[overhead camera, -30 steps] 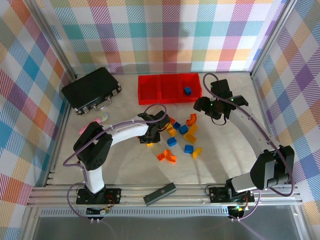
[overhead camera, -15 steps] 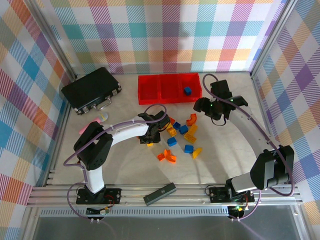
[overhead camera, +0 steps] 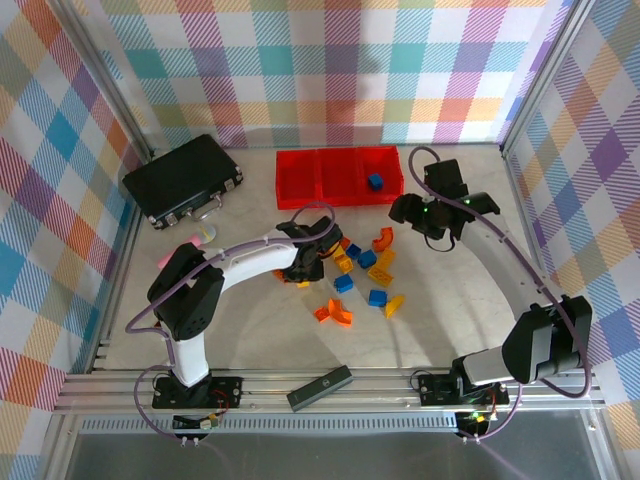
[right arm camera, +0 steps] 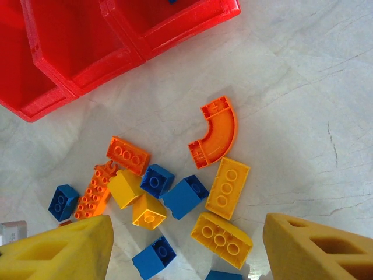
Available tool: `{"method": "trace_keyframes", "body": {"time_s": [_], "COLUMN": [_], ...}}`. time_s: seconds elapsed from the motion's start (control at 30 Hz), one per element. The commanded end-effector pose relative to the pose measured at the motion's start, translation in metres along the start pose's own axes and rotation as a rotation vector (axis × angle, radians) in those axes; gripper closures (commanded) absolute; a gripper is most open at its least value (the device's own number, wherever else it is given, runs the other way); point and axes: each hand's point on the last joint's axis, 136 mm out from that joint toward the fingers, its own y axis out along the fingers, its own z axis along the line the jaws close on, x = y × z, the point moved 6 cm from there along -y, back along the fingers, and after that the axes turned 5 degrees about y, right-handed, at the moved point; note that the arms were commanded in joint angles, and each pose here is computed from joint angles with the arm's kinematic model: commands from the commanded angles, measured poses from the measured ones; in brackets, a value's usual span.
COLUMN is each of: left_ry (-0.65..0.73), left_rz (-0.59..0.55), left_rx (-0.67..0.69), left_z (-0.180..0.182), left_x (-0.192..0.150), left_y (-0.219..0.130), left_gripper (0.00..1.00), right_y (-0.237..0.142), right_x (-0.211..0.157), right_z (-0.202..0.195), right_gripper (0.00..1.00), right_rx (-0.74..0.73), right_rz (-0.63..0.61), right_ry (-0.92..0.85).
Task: Sort the legos into containers by color
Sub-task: Pick up the lego from the center of the table, then place the lego in the container.
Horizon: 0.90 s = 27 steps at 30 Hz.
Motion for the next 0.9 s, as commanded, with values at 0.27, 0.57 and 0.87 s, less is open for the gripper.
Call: {"method": "trace_keyframes", "body": {"time_s": [0.27,0.57,0.87], "left_ry": [0.036,0.084,0.081], "left_rz": [-0.285,-0.355,-0.396], "left_rx": [0.074,0.046,0.038], "left_z": [0.027,0.022,0.027], "left_x": [0.115,0.191,0.232], "left_y": [-0.042,-0.006,0.017], "left_gripper": [0.61,0.62,0.62], "right_y": [-0.018,-0.037,-0.055], "right_x": [0.005,0.003,-0.001], "right_z": [0.002,0.000,-0.005], "right_gripper": [0.31,0.31,0.31], "right_rx": [0.023,0.018,0.003], "right_rz": [-0.044,-0.069,-0.107], "right_ry": [-0.005,-0.017,-0.034]}}
